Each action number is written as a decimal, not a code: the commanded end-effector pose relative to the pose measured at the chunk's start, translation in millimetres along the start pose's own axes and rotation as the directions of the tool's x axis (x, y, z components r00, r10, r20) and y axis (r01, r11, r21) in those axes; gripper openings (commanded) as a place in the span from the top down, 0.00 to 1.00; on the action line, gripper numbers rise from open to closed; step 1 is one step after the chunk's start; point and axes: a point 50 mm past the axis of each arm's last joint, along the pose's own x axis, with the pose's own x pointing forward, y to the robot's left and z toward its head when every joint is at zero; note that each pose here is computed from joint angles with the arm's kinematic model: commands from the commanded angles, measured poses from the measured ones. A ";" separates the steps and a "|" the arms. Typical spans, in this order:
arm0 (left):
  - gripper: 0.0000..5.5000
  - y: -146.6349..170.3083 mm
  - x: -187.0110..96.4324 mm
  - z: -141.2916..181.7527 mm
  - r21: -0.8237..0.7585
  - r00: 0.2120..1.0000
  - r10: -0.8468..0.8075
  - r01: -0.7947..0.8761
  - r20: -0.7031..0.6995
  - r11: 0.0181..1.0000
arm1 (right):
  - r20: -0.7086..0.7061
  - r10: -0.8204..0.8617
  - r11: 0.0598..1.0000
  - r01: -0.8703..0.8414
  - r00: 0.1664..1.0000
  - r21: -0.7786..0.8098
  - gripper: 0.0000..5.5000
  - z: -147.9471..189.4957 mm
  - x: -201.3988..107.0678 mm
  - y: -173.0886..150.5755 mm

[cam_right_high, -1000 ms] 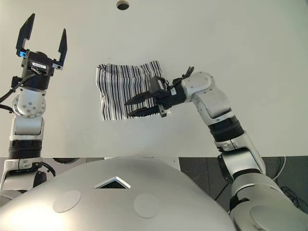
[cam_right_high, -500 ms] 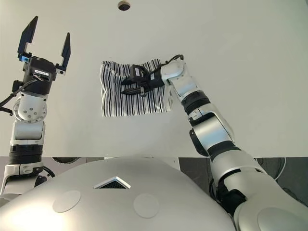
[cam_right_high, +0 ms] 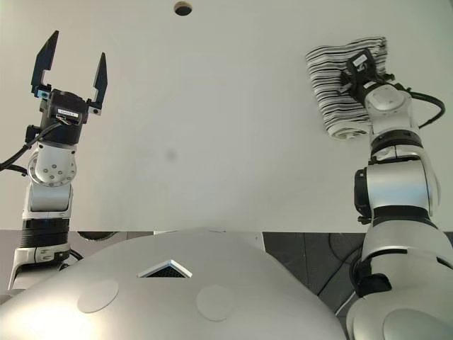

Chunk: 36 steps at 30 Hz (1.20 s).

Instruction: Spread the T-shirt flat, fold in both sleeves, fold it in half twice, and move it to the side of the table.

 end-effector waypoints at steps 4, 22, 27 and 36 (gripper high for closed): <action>0.40 0.6 -3.7 4.0 0.039 1.000 0.025 -0.025 0.013 0.999 | -0.080 -0.027 1.000 0.028 0.996 0.011 0.71 -11.9 5.4 27.6; 0.40 -25.9 25.8 26.0 -0.318 0.939 0.342 -0.315 0.031 0.894 | 0.836 -0.353 0.855 -0.217 0.421 0.471 0.71 132.8 -119.9 126.1; 0.40 -66.1 9.1 29.4 -0.458 0.970 0.233 -0.173 0.077 0.872 | 0.829 -0.306 0.798 -0.349 0.468 0.491 0.71 109.5 -136.9 167.1; 0.40 -77.1 1.5 42.7 -0.537 0.945 0.277 -0.143 0.177 0.831 | 0.900 -0.273 0.827 -0.396 0.339 0.400 0.62 113.3 -145.2 165.3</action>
